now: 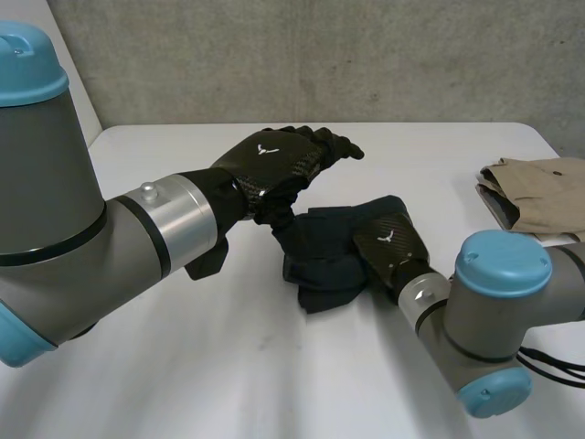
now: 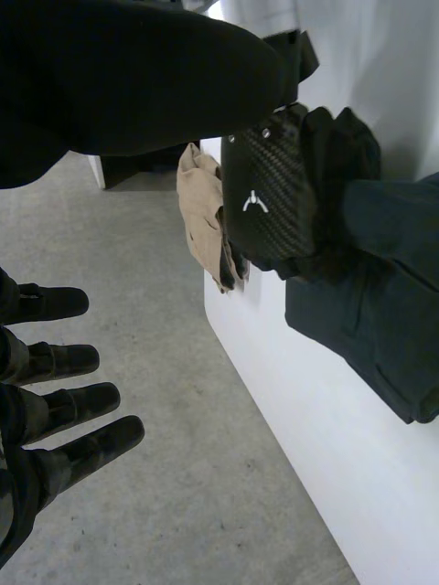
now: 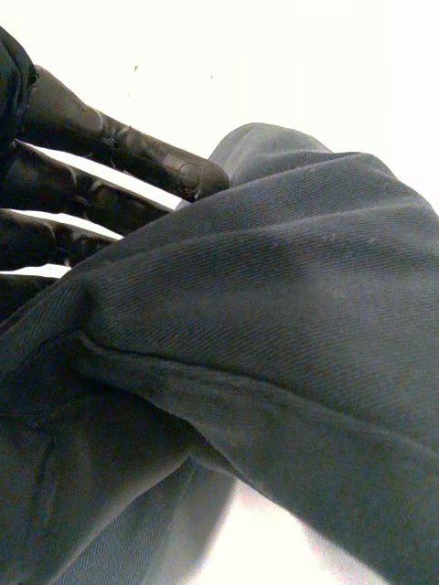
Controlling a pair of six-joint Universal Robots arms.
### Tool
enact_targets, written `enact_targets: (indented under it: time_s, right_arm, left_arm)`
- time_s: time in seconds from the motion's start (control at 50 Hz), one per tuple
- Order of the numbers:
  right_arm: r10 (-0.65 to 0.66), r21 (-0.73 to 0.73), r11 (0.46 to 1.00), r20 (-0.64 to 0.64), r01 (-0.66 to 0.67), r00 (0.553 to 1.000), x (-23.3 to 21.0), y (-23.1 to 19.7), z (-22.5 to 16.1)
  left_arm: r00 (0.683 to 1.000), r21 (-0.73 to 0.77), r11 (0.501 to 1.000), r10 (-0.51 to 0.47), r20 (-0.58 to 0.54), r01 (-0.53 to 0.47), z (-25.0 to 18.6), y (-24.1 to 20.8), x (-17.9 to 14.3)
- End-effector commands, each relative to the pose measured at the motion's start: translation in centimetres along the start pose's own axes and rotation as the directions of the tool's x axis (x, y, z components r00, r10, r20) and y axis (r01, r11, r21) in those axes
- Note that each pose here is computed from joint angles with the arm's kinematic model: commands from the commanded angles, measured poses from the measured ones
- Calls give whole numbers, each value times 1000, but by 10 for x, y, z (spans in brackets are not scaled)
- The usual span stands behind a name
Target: Fold the laundry.
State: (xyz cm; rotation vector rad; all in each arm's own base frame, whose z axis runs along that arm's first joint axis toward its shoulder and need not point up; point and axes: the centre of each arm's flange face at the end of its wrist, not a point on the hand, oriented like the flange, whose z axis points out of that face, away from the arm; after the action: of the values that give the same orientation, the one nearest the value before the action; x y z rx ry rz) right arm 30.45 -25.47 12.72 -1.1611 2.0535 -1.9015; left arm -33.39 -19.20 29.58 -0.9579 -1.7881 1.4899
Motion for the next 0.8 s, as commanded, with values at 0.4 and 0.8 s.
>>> enact_targets:
  time_s: [0.4, 0.8]
  right_arm:
    - [-259, -16, 965, -231, 262, 938, 181, 34, 48]
    - [-110, 248, 937, -454, 244, 884, 337, -14, 70]
  left_arm:
    - [1000, -8, 1000, -9, 3, 9, 1, 3, -2]
    - [1000, 1, 1000, -6, 6, 6, 3, 3, -3]
